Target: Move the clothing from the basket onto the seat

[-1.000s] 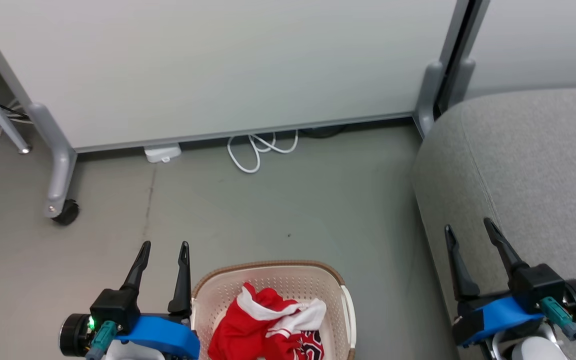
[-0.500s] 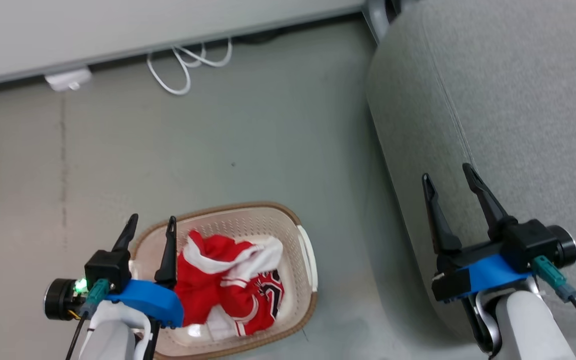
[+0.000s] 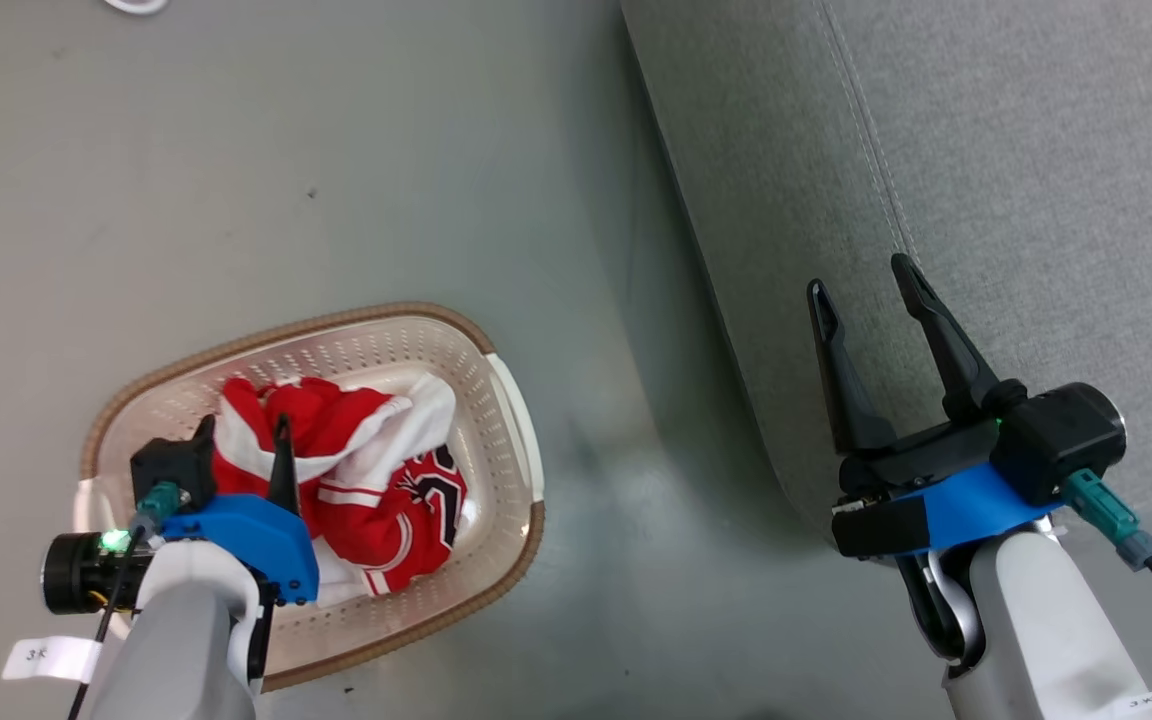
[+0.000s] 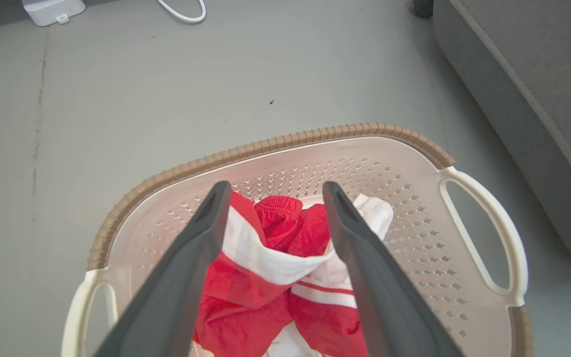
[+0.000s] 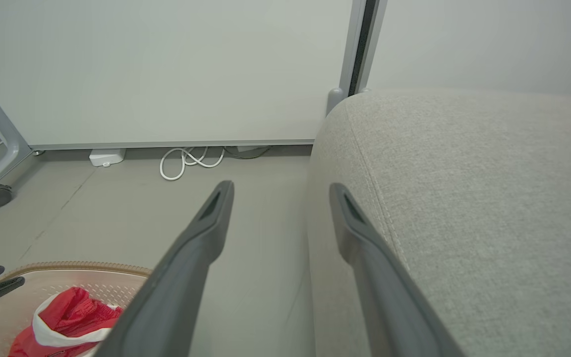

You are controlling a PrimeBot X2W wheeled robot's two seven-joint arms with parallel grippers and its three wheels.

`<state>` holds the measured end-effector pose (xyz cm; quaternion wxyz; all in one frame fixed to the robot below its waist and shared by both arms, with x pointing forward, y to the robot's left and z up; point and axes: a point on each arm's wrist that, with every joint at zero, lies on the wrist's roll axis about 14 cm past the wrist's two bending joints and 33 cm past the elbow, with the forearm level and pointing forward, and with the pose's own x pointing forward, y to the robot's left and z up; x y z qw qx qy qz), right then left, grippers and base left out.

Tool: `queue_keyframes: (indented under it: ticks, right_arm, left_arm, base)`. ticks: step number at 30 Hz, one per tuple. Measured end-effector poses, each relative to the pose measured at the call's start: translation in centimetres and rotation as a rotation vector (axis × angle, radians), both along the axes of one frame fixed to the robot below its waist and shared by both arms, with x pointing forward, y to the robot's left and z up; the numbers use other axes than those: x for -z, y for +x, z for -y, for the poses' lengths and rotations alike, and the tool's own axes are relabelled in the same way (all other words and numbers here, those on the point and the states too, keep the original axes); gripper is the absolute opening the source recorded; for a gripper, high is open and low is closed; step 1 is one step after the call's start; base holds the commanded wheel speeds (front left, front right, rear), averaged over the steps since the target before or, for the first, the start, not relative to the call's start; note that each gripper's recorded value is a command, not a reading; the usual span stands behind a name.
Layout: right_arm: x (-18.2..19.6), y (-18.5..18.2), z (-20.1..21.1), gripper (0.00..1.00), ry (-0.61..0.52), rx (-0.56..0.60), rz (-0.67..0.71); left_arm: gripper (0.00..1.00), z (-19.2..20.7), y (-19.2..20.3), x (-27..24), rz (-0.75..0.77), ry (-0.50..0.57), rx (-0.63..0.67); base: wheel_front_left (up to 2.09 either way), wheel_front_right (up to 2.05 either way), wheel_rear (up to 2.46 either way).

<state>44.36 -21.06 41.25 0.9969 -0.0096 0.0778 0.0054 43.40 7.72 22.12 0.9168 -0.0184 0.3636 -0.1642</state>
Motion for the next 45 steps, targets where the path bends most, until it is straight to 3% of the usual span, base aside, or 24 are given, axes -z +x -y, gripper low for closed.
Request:
queue_keyframes:
  ticks: [6,14,28,36,37,38,40,45]
  right_arm:
    - [1.7,0.0,1.0,1.00,0.007,0.028,-0.043]
    - [3.8,0.1,1.1,1.00,0.019,0.034,-0.091]
    - [4.8,0.0,1.0,1.00,0.031,0.033,-0.119]
    - [5.1,-0.4,1.7,1.00,0.032,0.054,-0.133]
    - [5.2,-0.4,1.7,1.00,0.032,0.055,-0.135]
    - [5.2,-0.4,1.7,1.00,0.032,0.056,-0.136]
    - [5.3,-0.5,1.7,1.00,0.032,0.057,-0.138]
    - [5.4,-0.4,1.7,1.00,0.034,0.056,-0.140]
  left_arm:
    - [1.00,0.1,-0.5,4.3,-0.138,0.023,-0.040]
    - [1.00,0.1,-0.3,7.9,-0.204,0.060,-0.060]
    - [1.00,-1.7,-1.9,11.1,-0.316,0.166,-0.130]
    - [1.00,-1.2,-4.0,12.7,-0.439,0.183,-0.105]
    - [0.91,-1.1,-4.0,12.8,-0.443,0.183,-0.100]
    - [0.49,-1.0,-4.1,12.8,-0.449,0.181,-0.095]
    - [0.00,-0.9,-4.3,12.9,-0.454,0.181,-0.086]
    - [0.00,-0.7,-4.6,13.0,-0.466,0.170,-0.070]
  base:
    - [0.00,0.00,0.00]
    - [0.00,0.00,0.00]
    - [0.00,0.00,0.00]
    - [0.00,0.00,0.00]
    - [0.00,0.00,0.00]
    - [0.00,0.00,0.00]
    - [0.00,0.00,0.00]
    - [0.00,0.00,0.00]
